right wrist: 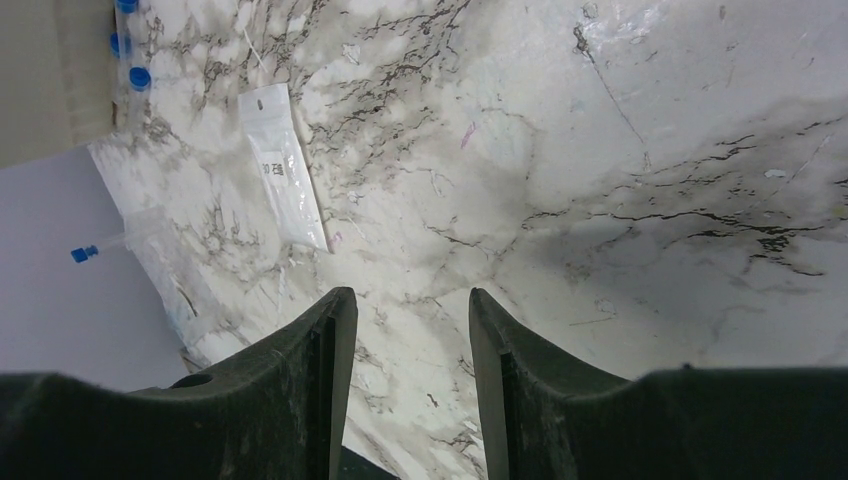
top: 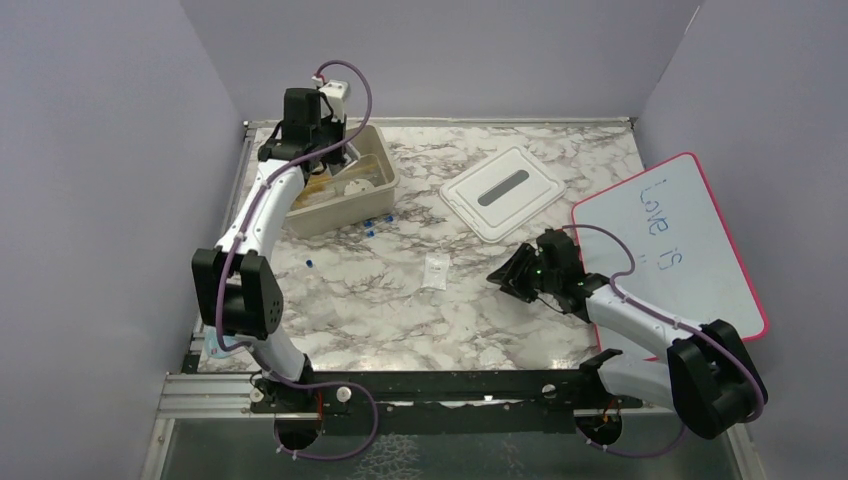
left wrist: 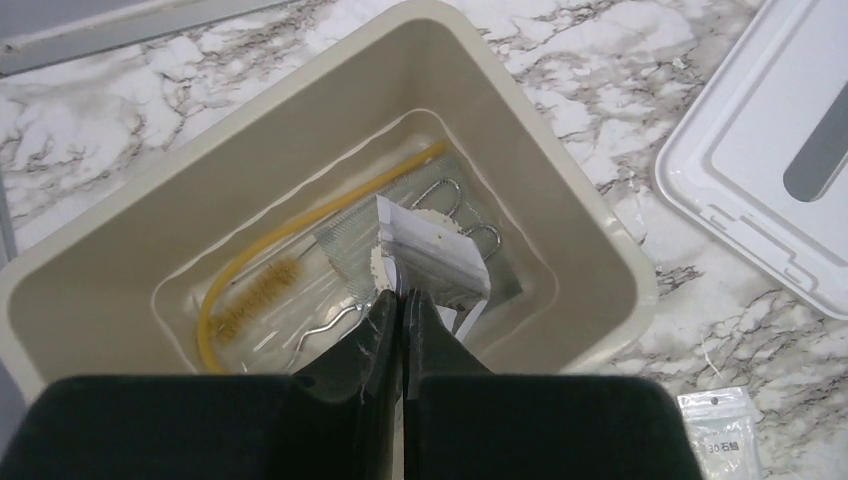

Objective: Organize the chemistry lab equipment

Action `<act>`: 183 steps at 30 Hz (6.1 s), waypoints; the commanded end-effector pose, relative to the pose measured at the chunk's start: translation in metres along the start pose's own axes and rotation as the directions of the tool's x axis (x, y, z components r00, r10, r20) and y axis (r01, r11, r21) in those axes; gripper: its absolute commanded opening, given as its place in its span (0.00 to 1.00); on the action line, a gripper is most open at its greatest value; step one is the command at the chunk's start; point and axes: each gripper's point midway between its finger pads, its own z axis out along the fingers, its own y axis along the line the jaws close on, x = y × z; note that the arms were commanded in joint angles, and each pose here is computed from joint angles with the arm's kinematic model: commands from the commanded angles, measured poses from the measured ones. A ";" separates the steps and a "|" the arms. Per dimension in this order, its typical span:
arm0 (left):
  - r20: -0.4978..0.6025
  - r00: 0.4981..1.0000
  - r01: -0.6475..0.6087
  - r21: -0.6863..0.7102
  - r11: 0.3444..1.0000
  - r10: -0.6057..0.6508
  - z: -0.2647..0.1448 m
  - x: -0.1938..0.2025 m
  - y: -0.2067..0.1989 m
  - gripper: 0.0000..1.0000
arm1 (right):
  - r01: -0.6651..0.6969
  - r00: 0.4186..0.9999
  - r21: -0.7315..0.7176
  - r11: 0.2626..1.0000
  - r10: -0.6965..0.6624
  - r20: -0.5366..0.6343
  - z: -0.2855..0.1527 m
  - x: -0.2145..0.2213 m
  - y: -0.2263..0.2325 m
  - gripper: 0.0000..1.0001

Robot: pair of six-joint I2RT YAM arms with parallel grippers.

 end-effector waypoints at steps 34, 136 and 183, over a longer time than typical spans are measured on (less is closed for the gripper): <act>0.032 0.994 -0.107 0.258 0.960 0.102 -0.025 0.002 -0.123 0.73 | 0.020 1.000 -0.004 1.000 -0.020 0.015 -0.004 -0.008 0.010 0.49; -0.410 0.899 -0.099 0.156 0.983 0.155 -0.005 0.206 -0.244 0.00 | 0.011 0.999 0.003 1.000 -0.011 0.050 -0.011 -0.009 0.003 0.49; -0.063 0.978 0.192 -0.090 0.977 -0.198 -0.023 0.017 -0.001 0.49 | 0.059 0.998 -0.006 0.998 -0.059 0.018 -0.002 -0.009 0.009 0.50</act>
